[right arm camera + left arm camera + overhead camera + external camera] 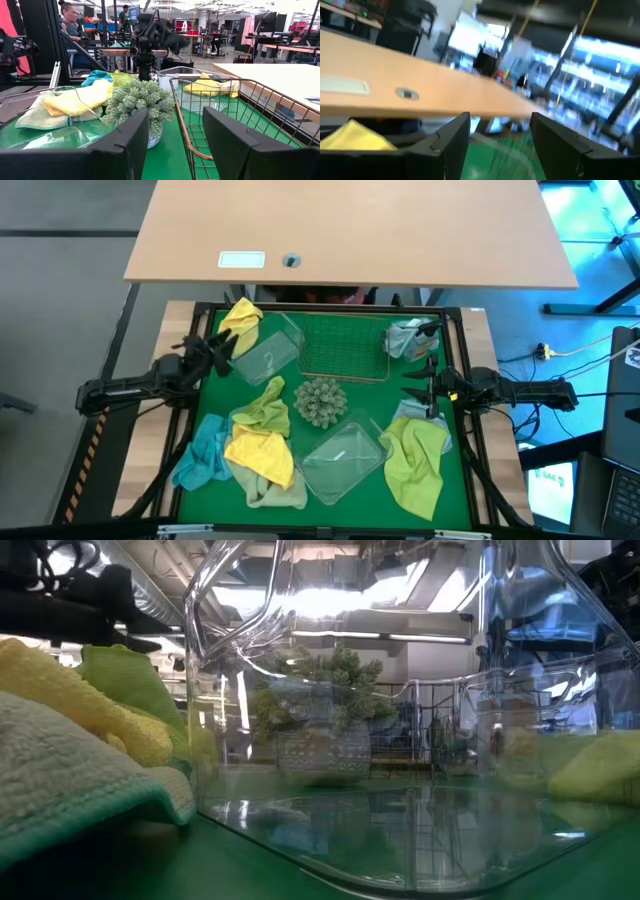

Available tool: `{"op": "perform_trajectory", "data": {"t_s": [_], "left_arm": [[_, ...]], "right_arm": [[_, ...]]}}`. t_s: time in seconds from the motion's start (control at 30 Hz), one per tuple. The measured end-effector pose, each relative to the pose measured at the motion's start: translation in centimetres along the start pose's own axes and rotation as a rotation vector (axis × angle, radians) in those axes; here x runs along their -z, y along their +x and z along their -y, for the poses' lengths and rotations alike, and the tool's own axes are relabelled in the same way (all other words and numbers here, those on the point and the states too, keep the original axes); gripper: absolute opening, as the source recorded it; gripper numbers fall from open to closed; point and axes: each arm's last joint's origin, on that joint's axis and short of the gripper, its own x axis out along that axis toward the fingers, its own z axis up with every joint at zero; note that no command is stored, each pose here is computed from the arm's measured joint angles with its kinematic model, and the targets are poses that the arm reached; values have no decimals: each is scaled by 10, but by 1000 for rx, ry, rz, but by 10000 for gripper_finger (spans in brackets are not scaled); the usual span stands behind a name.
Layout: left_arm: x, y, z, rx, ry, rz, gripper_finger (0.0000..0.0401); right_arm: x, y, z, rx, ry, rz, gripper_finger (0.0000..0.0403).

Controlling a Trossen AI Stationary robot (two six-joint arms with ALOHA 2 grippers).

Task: Sort microfiber towel by color & place in baskets
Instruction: Put the top yellow microfiber towel into the top transparent bin

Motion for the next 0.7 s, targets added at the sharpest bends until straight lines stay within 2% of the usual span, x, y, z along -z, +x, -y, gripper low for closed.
{"op": "perform_trajectory", "data": {"t_s": [0.2, 0.33, 0.7], "left_arm": [[-24, 0, 6, 8, -58, 95, 201], [-39, 4, 12, -39, -49, 104, 200], [-79, 44, 39, -268, 126, -26, 200]], "right_arm": [[0, 0, 0, 0, 0, 1, 186], [-1, 0, 0, 0, 1, 10, 186], [-1, 0, 0, 1, 2, 17, 186]]}}
